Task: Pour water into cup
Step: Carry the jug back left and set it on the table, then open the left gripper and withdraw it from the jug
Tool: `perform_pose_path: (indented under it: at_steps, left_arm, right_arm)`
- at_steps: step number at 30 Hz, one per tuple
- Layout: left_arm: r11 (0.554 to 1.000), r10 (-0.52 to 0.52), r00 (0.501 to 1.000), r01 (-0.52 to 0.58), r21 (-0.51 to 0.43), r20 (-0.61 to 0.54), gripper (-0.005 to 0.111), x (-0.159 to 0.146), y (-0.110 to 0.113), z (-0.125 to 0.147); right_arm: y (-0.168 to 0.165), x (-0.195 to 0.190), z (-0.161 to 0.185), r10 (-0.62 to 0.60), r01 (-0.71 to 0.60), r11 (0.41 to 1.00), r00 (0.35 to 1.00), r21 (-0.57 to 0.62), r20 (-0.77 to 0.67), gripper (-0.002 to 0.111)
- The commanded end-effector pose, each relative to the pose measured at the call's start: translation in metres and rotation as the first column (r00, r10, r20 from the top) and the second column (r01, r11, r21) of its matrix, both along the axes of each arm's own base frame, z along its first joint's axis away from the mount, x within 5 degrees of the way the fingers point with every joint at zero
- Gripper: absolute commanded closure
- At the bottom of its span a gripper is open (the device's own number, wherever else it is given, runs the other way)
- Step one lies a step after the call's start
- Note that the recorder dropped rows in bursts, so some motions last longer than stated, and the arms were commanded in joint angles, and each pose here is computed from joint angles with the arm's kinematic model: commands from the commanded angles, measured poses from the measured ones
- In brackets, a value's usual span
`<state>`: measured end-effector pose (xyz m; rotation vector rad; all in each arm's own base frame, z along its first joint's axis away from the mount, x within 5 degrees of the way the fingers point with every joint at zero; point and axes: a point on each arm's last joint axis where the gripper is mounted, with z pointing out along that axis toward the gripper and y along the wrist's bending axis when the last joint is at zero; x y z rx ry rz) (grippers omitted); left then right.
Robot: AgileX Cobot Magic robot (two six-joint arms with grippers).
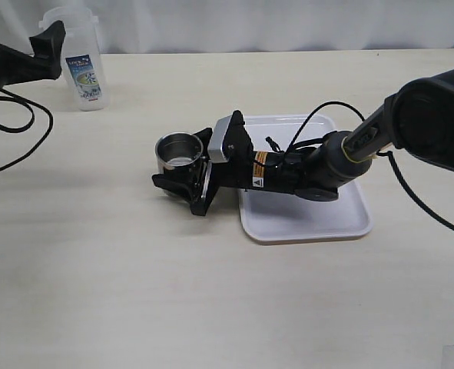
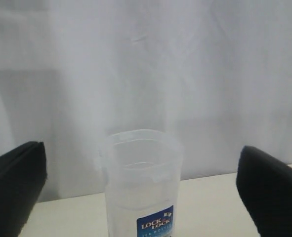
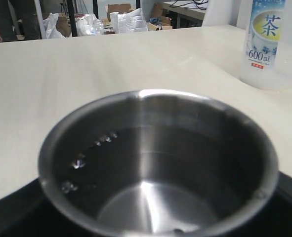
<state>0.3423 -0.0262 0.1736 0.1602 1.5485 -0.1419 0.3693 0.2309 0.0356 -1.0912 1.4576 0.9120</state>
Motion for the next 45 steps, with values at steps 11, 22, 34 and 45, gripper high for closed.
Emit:
perform_pose_path:
  at_steps: [11, 22, 34, 45]
  left_arm:
    - [1.0, 0.026, 0.999, -0.027, 0.015, 0.034, 0.009, -0.08, 0.005, 0.071]
    - [0.989, 0.146, 0.989, -0.145, 0.027, -0.03, 0.009, -0.201, 0.02, 0.15]
    - [0.984, 0.177, 0.98, -0.177, -0.01, 0.095, 0.009, -0.27, 0.026, 0.167]
    - [0.986, 0.168, 0.981, -0.168, -0.009, 0.097, 0.009, -0.27, 0.025, 0.168]
  right_arm:
    - [-0.002, 0.002, 0.0, -0.011, 0.011, 1.0, 1.0, -0.017, -0.001, 0.104]
    - [-0.002, 0.002, 0.0, -0.011, 0.011, 1.0, 1.0, -0.017, -0.001, 0.104]
    - [-0.002, 0.002, 0.0, -0.011, 0.011, 1.0, 1.0, -0.017, -0.001, 0.104]
    - [-0.002, 0.002, 0.0, -0.011, 0.011, 1.0, 1.0, -0.017, -0.001, 0.104]
